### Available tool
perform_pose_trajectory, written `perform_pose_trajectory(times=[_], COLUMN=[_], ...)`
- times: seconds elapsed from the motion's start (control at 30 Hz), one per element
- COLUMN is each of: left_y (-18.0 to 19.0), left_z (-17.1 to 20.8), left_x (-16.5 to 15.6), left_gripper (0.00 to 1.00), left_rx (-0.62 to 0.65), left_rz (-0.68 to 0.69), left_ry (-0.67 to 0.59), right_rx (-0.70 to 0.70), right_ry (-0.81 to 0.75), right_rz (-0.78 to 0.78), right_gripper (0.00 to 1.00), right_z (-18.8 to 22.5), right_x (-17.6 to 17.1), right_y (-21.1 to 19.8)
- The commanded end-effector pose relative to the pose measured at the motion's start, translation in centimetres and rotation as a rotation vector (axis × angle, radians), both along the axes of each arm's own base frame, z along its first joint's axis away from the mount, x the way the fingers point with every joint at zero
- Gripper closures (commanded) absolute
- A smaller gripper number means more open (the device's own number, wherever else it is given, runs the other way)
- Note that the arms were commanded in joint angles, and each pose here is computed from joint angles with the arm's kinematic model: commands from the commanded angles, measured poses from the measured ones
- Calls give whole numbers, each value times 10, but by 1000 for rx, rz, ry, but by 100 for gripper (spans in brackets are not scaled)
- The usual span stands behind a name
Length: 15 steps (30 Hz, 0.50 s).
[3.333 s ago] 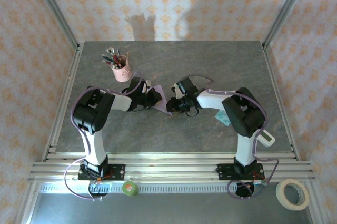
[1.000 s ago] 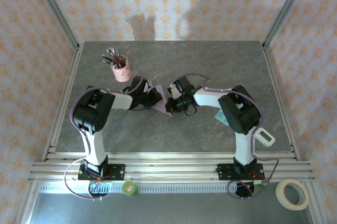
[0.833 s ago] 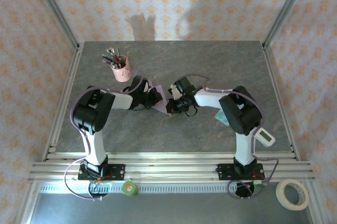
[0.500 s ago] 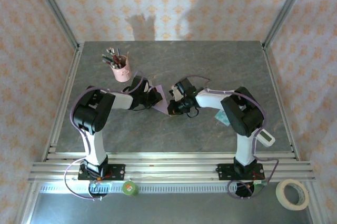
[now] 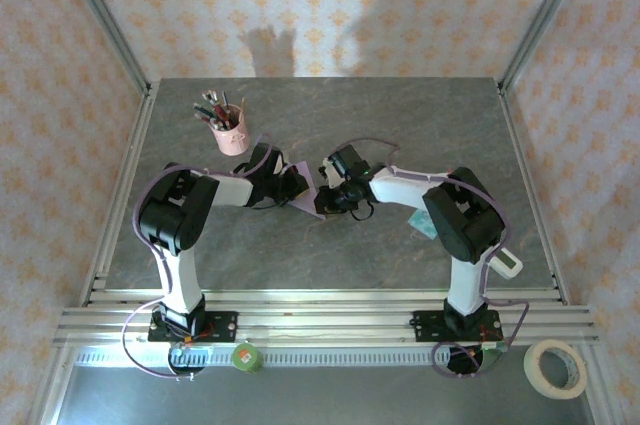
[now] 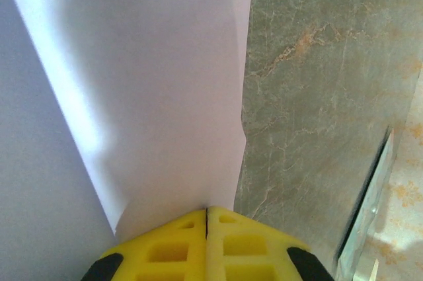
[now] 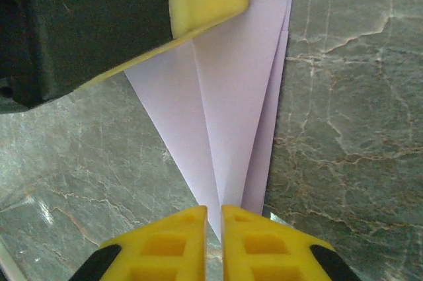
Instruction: Fold a paper plane with a square sheet of paper (pick it up from the middle)
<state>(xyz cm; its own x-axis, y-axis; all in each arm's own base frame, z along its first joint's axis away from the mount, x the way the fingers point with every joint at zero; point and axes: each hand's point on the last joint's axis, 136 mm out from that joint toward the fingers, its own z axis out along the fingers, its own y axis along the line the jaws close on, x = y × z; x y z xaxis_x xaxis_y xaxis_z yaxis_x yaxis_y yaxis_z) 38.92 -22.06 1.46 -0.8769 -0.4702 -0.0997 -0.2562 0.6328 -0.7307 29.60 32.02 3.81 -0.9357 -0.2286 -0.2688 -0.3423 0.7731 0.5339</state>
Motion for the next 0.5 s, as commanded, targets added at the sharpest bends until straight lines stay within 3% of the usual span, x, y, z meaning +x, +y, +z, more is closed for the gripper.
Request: perform_pose_trajectory(times=[0.0,0.07,0.27,0.47], left_y=[51,52,50,49], left_z=[-82,-82,-80,-78], left_x=[-52,-52,-51,-49], left_gripper=[92,92,91,88], left_rx=[262,265,260,254], left_rz=[79,81,77,78], left_ry=[272,272,268,267], right_rx=[-23,-41,-91,-98], right_ry=[-18,-37,-97,-45], right_rz=[-4,-21,-67,-22], right_gripper=[86,85,68,66], right_z=[4,6,10,-3], right_x=[4,7,15,4], right_y=[1,-3,-15,-12])
